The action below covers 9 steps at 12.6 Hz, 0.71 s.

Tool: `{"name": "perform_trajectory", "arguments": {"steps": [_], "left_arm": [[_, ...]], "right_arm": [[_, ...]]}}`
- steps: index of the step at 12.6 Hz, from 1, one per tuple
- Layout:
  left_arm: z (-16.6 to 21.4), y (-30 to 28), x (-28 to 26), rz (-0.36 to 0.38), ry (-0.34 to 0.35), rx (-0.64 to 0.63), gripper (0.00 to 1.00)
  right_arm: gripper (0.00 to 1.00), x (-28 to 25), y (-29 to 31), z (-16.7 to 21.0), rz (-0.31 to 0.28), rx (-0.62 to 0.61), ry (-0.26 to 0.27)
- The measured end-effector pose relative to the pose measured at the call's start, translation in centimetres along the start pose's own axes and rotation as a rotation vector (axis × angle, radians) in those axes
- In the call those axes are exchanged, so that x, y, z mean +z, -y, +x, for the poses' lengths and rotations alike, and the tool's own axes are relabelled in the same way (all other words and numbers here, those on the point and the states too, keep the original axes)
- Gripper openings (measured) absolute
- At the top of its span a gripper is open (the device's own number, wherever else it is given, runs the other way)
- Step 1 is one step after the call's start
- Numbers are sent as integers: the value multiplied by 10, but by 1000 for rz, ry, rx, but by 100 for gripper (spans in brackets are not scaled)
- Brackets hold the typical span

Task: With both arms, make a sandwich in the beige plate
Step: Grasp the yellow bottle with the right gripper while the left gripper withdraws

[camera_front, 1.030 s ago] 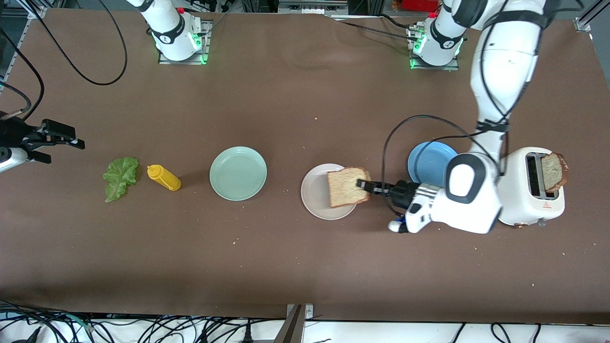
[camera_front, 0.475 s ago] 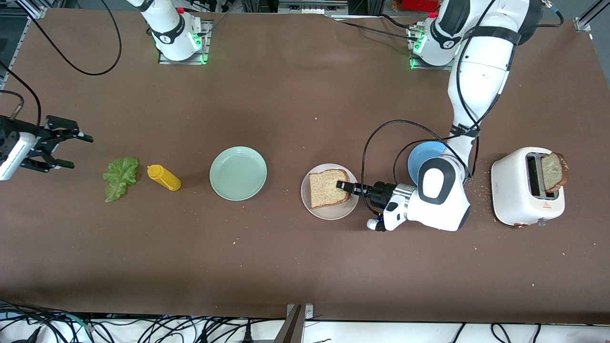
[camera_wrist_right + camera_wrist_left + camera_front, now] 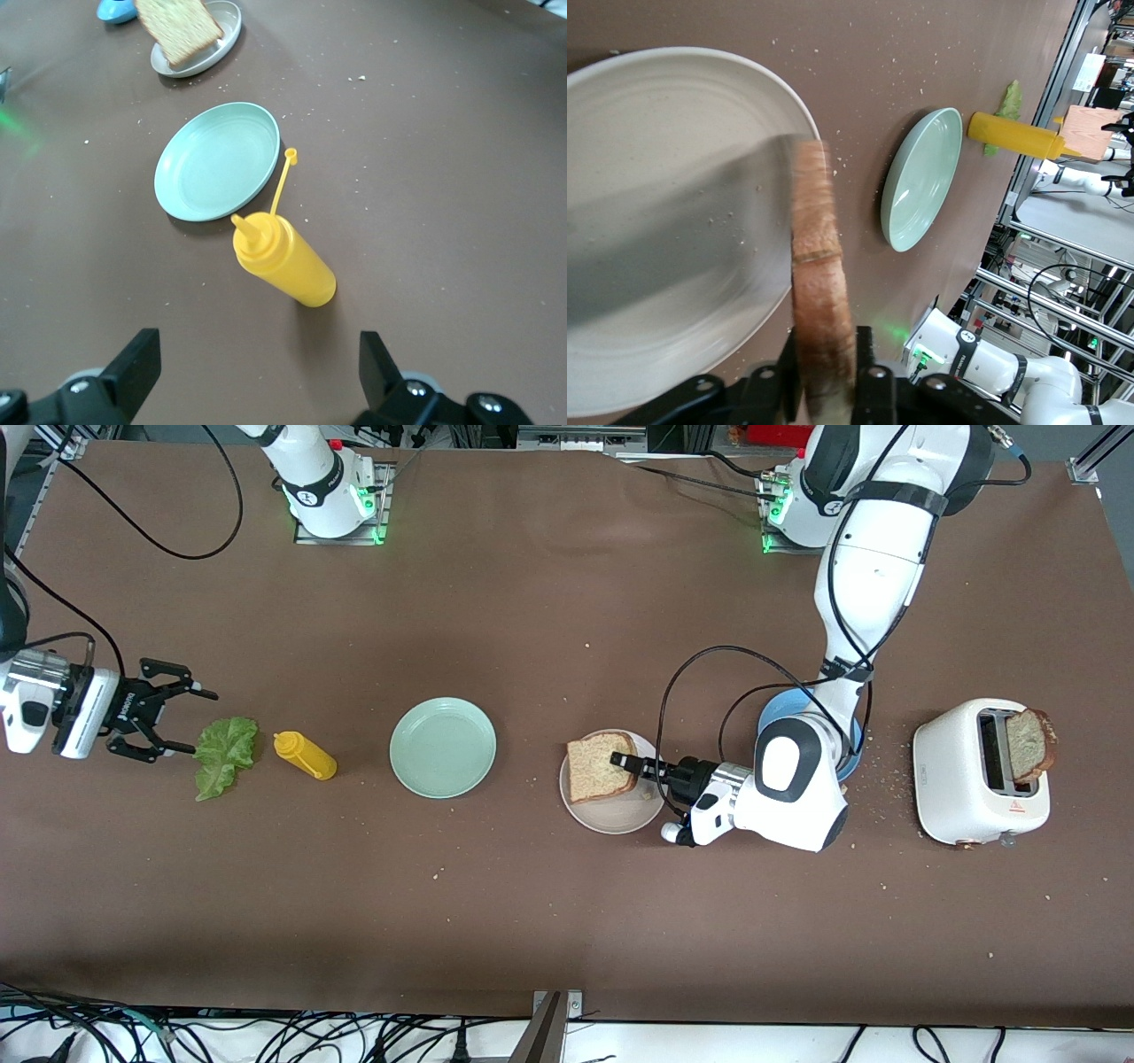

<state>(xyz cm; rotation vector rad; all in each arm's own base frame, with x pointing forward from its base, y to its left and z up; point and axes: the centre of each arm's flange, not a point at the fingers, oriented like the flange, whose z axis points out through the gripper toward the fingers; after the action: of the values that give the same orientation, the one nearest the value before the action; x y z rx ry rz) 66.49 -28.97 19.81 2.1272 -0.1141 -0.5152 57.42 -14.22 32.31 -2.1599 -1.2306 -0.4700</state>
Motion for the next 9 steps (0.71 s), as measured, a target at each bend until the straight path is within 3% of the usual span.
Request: {"name": "perform_trajectory", "arguments": {"steps": [5, 6, 9], "left_arm": [[1, 21, -28, 157, -7, 2, 94], [0, 27, -42, 209, -15, -14, 100], [-11, 27, -89, 327, -23, -129, 100]], "right_arm": [[100, 48, -22, -53, 10, -132, -136], [100, 57, -25, -59, 8, -150, -157], [100, 84, -33, -73, -5, -195, -226]]}}
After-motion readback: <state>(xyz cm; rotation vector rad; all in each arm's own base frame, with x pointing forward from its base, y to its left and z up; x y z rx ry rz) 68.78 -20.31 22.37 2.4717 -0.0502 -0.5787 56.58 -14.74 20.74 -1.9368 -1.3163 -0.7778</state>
